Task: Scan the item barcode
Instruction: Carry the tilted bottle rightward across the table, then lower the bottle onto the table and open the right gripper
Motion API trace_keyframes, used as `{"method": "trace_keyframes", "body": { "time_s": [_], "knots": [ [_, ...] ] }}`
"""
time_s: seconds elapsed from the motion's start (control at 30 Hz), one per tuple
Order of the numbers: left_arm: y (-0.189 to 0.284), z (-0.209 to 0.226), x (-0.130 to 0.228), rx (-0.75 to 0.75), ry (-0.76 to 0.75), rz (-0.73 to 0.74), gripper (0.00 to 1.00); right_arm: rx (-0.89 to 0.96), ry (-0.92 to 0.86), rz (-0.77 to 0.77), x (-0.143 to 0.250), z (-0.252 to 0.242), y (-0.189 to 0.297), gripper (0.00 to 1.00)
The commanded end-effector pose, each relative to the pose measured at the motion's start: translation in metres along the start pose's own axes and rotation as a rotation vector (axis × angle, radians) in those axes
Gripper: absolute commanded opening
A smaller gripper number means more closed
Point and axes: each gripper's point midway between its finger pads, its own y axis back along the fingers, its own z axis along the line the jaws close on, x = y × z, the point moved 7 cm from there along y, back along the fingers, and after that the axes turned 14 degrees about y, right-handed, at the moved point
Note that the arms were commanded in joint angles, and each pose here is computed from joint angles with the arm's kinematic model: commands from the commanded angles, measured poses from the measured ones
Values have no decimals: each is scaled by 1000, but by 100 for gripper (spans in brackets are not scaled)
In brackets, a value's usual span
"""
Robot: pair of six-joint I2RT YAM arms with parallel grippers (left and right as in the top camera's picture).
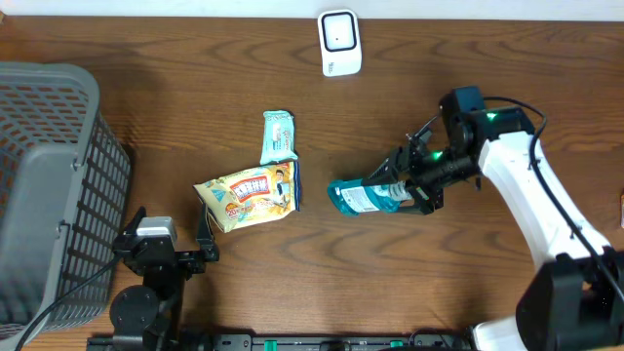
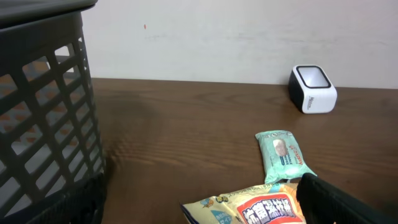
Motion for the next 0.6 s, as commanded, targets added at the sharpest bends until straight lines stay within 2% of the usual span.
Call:
{"method": "trace_keyframes", "body": {
  "time_s": [0.0,0.17,0.57],
  "knots": [
    [1,-1,0,11,6,-3,98,-129,-49,32,-6,4,4,52],
    [1,-1,0,11,6,-3,98,-136,-21,16,-24,-10,0,51],
    [1,-1,0,11,6,-3,98,-117,-144,118,-55,-49,-38,47]
  ]
}}
